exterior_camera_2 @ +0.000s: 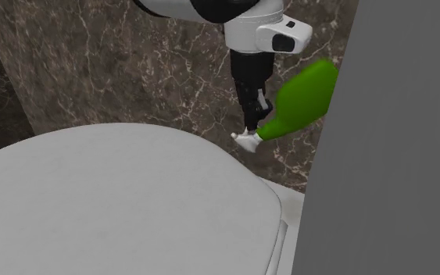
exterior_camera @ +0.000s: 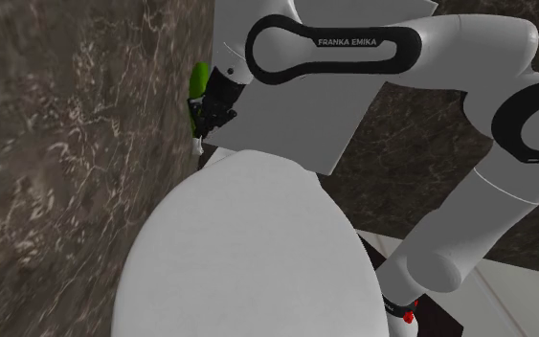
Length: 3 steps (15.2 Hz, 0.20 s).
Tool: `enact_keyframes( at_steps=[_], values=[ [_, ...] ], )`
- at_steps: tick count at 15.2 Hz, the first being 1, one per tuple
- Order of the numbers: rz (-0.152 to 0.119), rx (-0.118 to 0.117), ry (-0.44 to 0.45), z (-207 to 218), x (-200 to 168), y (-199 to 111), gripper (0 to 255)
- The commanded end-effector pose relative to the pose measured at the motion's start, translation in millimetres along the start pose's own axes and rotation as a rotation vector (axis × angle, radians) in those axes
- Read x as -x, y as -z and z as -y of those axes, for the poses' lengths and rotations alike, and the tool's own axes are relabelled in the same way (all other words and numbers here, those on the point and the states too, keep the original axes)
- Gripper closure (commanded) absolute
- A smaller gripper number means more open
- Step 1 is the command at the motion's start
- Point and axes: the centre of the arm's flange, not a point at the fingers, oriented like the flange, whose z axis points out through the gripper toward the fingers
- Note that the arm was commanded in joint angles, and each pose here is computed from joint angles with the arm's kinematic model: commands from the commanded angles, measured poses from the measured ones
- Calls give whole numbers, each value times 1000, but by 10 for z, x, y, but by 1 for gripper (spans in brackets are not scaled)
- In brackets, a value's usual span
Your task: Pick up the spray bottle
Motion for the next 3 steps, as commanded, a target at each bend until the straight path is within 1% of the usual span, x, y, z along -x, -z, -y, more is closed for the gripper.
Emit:
enact_keyframes(
  at_steps=[1, 3],
  values=[
    [-15, -3, -7, -4, -51, 158, 255],
    [-15, -3, -7, -2, -52, 166, 255]
  ],
)
